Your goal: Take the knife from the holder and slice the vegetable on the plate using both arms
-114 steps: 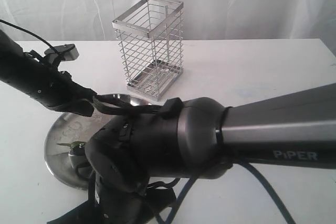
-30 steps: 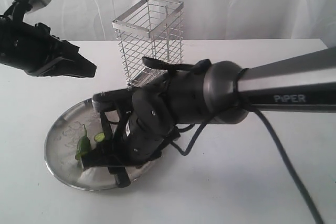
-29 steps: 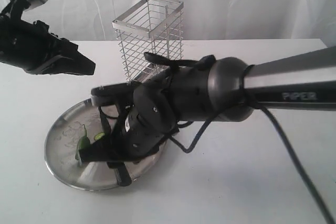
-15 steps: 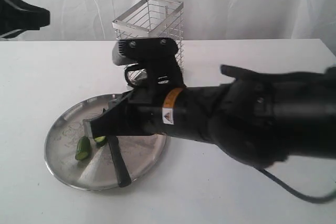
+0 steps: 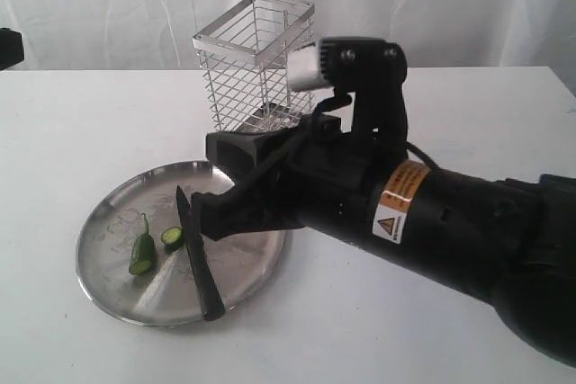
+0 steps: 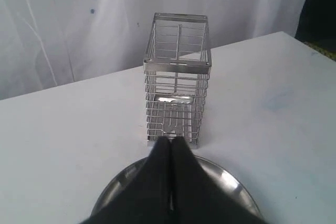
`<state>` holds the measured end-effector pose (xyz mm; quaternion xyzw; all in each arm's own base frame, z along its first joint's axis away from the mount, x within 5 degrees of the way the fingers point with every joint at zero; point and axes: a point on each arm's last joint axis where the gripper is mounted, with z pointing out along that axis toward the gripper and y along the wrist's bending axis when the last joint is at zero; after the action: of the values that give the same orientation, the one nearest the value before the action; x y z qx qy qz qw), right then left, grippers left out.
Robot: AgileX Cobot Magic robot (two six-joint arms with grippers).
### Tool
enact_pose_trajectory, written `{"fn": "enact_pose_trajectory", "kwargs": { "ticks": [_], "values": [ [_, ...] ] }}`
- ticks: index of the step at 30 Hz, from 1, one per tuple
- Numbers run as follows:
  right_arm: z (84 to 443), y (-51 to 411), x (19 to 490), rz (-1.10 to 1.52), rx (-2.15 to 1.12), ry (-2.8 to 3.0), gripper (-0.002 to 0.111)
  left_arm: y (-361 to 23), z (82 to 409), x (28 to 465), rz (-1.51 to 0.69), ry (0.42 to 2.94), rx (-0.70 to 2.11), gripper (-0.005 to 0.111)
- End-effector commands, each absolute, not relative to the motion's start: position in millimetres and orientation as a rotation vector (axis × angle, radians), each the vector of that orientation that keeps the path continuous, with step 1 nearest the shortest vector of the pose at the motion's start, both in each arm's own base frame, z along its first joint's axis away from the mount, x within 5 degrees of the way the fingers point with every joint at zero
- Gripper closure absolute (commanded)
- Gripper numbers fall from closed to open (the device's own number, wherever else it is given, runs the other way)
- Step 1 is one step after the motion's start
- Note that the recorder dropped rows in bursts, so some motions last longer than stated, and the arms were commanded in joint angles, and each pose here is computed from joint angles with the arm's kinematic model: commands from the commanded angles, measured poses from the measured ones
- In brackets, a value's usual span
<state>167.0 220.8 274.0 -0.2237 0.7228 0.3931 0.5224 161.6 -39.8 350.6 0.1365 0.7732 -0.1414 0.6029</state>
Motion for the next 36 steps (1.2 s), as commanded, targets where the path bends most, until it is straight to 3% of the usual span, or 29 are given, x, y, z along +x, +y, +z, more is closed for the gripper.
{"fn": "enact_pose_trajectory", "kwargs": {
  "ticks": [1,12,13,17,18,24,36],
  "values": [
    [293.8,211.8,162.2,0.887,-0.593,1.582,0.108,-41.1,350.8,157.7,-0.350,1.783,0.316,0.107],
    [309.2,202.9,156.1,0.895,-0.572,1.526,0.108,-40.2,347.9,158.9,-0.340,1.789,0.307,0.107],
    [309.2,202.9,156.1,0.895,-0.572,1.526,0.108,-38.7,342.5,161.4,-0.302,1.809,0.323,0.107],
    [307.1,202.9,156.1,0.887,-0.579,1.548,0.108,-20.5,304.6,147.9,0.257,1.865,0.792,0.107],
    [306.0,203.1,156.4,0.884,-0.582,1.557,0.108,-19.1,298.3,143.2,0.290,1.862,0.823,0.107],
    [302.9,203.0,156.5,0.871,-0.592,1.589,0.108,-24.0,285.0,116.8,0.122,1.839,0.680,0.107],
    [303.1,203.0,156.5,0.872,-0.592,1.587,0.108,-32.1,315.8,81.4,-0.281,1.606,0.294,0.107]
  ]
}}
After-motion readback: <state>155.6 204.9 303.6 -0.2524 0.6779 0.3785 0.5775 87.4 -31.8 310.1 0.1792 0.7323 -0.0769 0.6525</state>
